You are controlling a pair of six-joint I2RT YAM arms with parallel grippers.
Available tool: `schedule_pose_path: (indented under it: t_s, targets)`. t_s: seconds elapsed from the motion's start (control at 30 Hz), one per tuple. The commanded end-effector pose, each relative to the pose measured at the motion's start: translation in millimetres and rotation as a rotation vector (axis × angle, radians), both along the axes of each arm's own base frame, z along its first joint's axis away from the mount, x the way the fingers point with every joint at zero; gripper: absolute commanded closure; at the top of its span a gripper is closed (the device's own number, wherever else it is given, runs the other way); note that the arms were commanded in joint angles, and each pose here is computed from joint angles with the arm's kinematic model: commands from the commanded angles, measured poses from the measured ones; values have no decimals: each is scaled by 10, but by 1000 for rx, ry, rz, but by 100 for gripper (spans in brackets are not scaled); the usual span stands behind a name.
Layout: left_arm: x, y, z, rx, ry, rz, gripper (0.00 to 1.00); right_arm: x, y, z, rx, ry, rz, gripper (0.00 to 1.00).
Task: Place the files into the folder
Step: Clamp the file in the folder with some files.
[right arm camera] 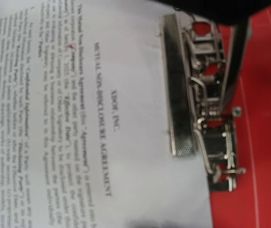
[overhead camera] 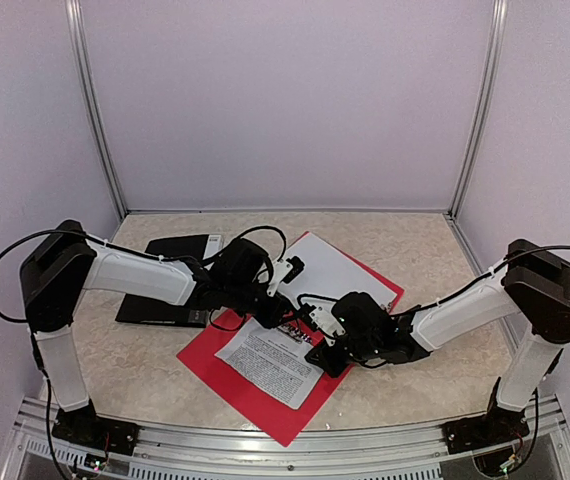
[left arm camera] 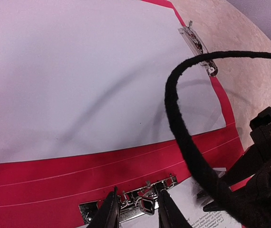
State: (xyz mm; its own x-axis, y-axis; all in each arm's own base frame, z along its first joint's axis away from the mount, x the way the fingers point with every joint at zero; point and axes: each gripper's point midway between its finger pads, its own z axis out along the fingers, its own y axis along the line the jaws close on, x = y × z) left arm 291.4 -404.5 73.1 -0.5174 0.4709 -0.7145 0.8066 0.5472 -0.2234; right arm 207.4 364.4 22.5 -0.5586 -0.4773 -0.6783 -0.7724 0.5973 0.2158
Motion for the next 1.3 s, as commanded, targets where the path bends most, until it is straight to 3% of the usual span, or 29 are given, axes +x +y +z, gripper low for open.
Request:
schedule_pose_path:
  t_s: [0.0,0.8,1.27]
  targets:
    - [-39,17,-85,16,19,-5,74,-178,-118,-273,-86,78,29,85]
    - [-53,13,183,-34,-12,-10,79,-193,-124,-298,-88,88,30,85]
    - [-44,10,32,-9,14,-9,77,-187,-116,-276,-89,83,32,85]
